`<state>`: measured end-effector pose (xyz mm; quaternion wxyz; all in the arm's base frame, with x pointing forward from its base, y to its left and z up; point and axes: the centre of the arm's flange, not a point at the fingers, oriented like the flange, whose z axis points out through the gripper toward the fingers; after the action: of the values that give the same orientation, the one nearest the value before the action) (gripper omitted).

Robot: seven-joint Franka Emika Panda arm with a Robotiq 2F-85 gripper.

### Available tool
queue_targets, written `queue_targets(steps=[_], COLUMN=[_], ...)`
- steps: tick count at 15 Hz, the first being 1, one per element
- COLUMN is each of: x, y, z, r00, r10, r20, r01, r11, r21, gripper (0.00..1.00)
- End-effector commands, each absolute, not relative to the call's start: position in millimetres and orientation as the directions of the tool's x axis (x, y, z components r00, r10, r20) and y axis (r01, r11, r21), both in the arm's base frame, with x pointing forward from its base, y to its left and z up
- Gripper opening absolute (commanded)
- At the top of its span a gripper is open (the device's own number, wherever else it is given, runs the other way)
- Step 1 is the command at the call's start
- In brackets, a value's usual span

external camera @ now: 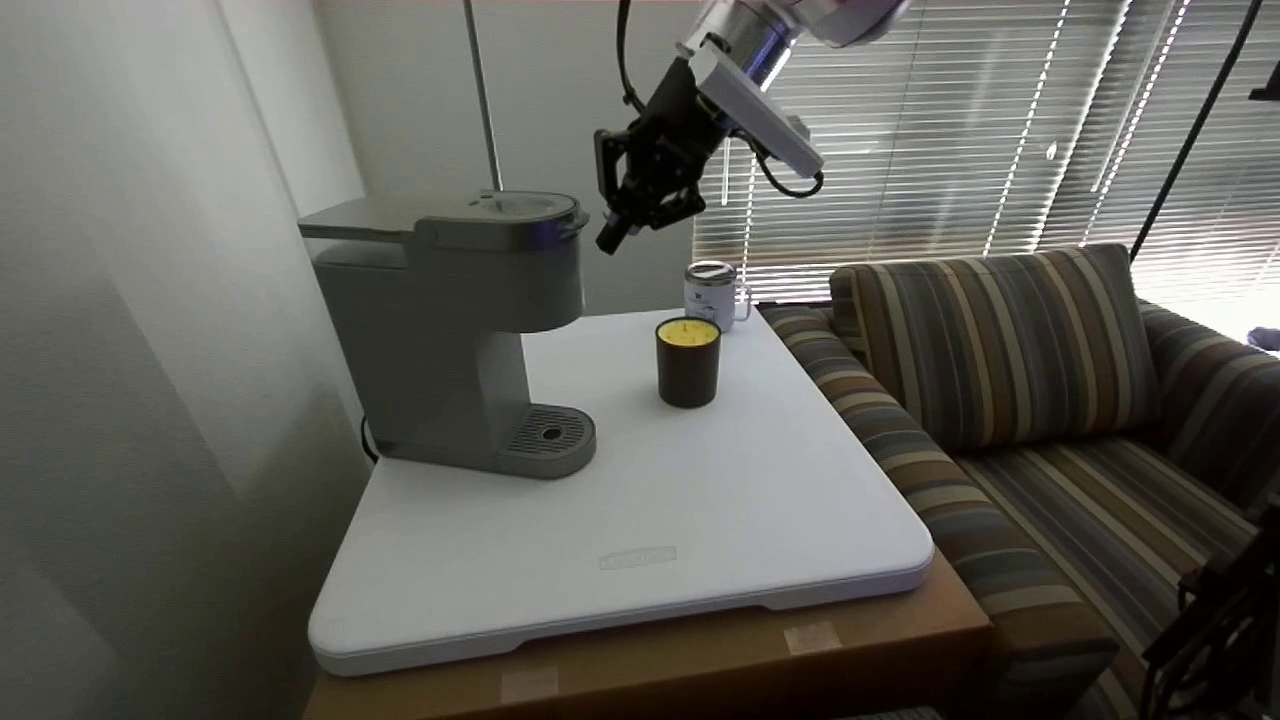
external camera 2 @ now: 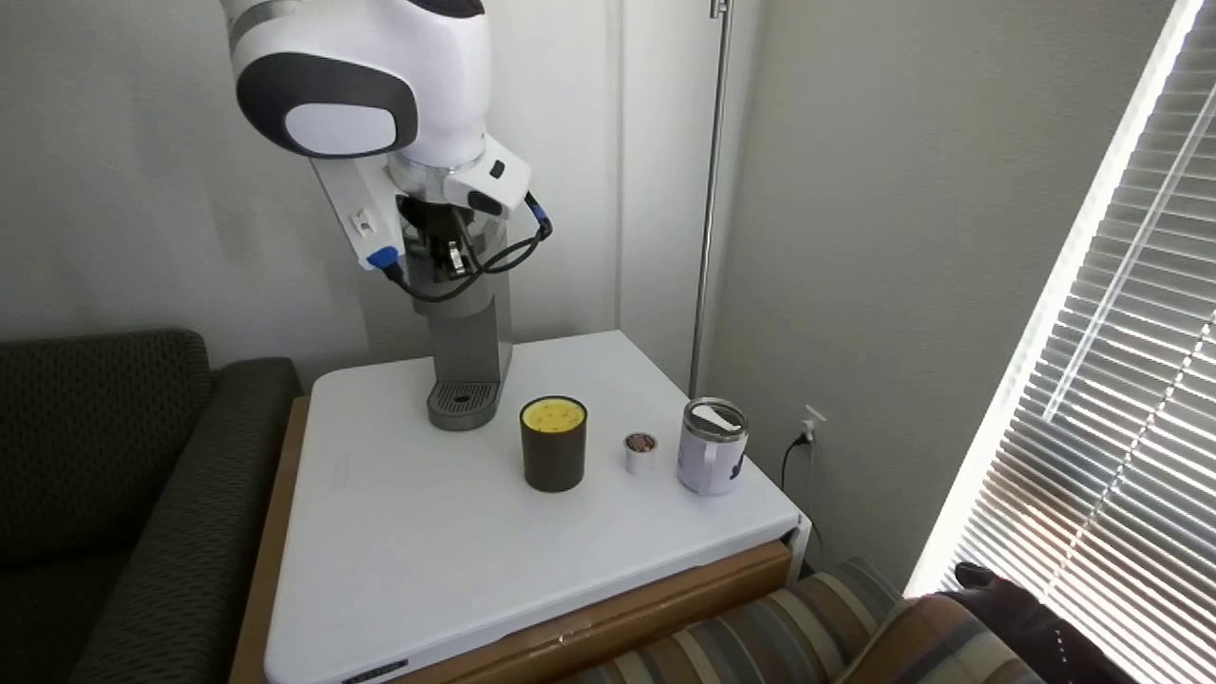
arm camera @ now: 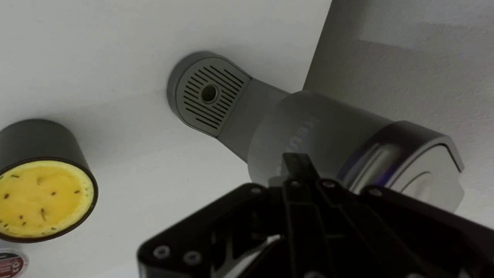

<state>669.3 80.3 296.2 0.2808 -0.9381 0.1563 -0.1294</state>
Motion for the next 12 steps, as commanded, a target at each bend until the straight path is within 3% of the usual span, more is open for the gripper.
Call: queue_targets(steps=[1,12], x=[668.9,665.4], y=[75.5,71.0], z=[287.4,293.5], r00=[0.895,0.862], r10=[-0.417,-0.469], r20=[0.161,0.191], r01=[-0.233,-0.235], r11=[-0.742,-0.704], r21=[-0.629,-0.67], gripper=[0.0,0.0])
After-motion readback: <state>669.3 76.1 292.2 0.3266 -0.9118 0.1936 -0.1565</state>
